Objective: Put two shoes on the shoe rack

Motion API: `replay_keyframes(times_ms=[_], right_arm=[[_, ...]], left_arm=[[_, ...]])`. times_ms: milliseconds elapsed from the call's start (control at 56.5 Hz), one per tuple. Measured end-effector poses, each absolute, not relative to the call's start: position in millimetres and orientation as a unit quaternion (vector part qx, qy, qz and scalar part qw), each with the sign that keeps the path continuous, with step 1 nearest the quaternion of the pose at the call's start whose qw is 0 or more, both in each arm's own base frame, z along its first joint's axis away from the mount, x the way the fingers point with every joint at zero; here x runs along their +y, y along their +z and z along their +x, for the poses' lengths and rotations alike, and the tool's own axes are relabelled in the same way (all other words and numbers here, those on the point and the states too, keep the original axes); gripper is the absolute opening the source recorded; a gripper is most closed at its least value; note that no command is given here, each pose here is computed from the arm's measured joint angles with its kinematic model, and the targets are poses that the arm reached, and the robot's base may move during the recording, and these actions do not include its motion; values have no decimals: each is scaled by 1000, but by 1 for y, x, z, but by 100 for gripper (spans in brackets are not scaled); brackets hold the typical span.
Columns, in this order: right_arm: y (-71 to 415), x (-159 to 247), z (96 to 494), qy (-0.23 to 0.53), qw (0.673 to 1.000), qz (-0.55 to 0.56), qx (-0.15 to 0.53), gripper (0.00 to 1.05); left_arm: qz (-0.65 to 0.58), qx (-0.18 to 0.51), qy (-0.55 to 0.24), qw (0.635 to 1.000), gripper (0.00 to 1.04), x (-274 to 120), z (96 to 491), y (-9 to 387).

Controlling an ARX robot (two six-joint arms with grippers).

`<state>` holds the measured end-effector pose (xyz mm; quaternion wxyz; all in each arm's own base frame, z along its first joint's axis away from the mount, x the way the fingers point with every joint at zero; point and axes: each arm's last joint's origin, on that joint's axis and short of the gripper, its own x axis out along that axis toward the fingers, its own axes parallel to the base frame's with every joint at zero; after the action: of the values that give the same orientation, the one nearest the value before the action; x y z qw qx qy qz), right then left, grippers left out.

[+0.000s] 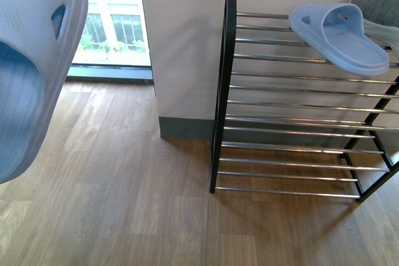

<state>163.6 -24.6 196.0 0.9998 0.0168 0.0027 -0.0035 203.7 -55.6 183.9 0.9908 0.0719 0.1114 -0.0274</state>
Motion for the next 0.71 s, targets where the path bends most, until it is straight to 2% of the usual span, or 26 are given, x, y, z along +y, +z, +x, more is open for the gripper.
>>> replay_keyframes(times_ms=[354,708], right_arm=[[182,-12,144,-3,1000,3,5,1],[172,-1,129,-2,1000,2,2,1]], left_arm=[[72,111,-27,991,2,-56,204,184],[72,111,-27,991,2,-56,204,184]])
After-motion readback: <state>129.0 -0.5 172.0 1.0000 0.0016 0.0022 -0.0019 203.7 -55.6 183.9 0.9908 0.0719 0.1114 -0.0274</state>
